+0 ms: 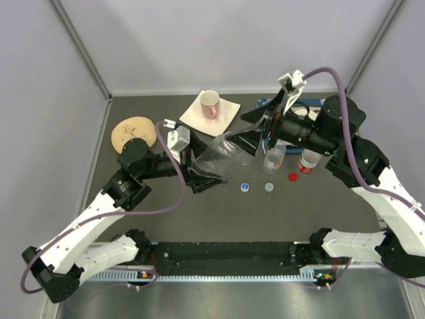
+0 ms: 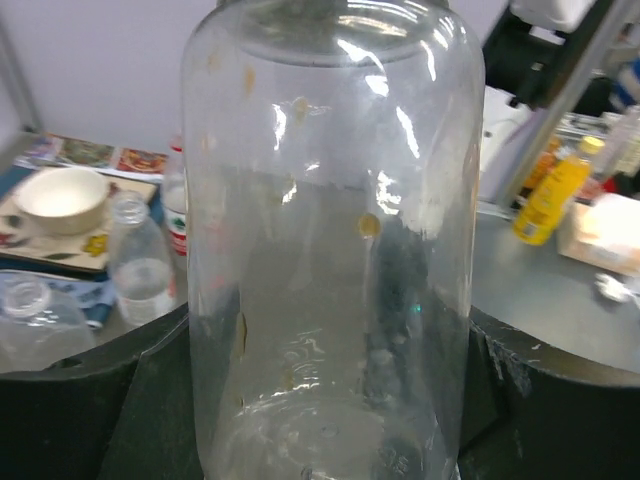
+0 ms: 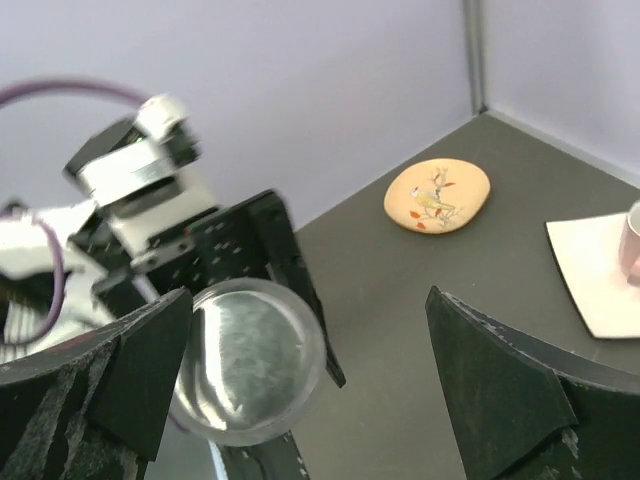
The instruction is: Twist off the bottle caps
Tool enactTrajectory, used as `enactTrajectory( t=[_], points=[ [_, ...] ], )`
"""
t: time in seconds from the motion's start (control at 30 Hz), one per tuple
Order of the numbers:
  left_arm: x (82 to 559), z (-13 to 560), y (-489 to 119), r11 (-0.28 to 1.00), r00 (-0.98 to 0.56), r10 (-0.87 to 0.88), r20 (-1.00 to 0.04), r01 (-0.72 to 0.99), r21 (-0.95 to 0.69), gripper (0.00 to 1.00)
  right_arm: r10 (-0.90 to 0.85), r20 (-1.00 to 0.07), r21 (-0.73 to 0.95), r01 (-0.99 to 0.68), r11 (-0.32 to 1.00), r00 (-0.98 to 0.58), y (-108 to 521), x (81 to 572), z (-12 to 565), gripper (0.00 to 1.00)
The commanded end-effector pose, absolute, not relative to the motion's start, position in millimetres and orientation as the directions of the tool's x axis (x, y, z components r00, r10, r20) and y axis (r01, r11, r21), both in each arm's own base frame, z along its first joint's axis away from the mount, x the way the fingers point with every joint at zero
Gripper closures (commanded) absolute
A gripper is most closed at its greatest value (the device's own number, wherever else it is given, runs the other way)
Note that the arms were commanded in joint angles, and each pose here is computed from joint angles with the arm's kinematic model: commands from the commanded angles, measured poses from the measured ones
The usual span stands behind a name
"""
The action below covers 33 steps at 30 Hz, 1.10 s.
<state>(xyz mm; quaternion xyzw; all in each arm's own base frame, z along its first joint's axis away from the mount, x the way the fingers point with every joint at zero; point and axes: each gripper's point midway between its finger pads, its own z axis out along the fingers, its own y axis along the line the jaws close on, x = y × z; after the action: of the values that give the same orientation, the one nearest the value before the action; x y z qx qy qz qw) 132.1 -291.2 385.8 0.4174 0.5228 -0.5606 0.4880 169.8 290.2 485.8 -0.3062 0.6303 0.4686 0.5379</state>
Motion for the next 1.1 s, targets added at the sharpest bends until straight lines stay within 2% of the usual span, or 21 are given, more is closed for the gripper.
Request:
enactTrajectory(
  t=[0.0,0.07,0.1,0.3,0.53,0.73,0.83,1.03,1.07],
  points=[
    [164,402,-281,0.302,0.042,-0.167,-0.985,0.953,-0.01,0.59,0.396,-0.861,0.494,-0.712,0.499,-0.32,268,198,512,0.01],
    [168,395,-283,0.365,0.086,-0.143,-0.986,0.931,0.028,0.58,0.42,-0.838,0.534,-0.68,0.503,-0.348,269,201,509,0.01],
    [181,395,-278,0.454,0.102,-0.14,-0.985,0.891,0.028,0.58,0.434,-0.833,0.543,-0.651,0.53,-0.343,266,207,506,0.01],
    [204,383,-275,0.636,0.142,-0.061,-0.988,0.768,0.071,0.57,0.481,-0.801,0.592,-0.587,0.552,-0.355,265,215,503,0.01],
    [216,377,-270,0.729,0.139,-0.021,-0.99,0.68,0.081,0.57,0.47,-0.794,0.603,-0.598,0.527,-0.386,282,212,503,0.01],
    [217,374,-271,0.74,0.14,-0.009,-0.99,0.667,0.087,0.58,0.412,-0.802,0.598,-0.592,0.541,-0.434,304,216,478,0.02],
    [216,374,-271,0.743,0.143,-0.007,-0.99,0.663,0.09,0.57,0.398,-0.802,0.597,-0.589,0.544,-0.446,310,218,471,0.06],
    [216,374,-269,0.75,0.151,-0.007,-0.989,0.655,0.095,0.57,0.389,-0.804,0.595,-0.594,0.542,-0.45,315,219,468,0.26],
    [216,373,-268,0.752,0.15,-0.005,-0.989,0.653,0.095,0.57,0.385,-0.804,0.594,-0.594,0.542,-0.453,315,219,466,0.32]
  ],
)
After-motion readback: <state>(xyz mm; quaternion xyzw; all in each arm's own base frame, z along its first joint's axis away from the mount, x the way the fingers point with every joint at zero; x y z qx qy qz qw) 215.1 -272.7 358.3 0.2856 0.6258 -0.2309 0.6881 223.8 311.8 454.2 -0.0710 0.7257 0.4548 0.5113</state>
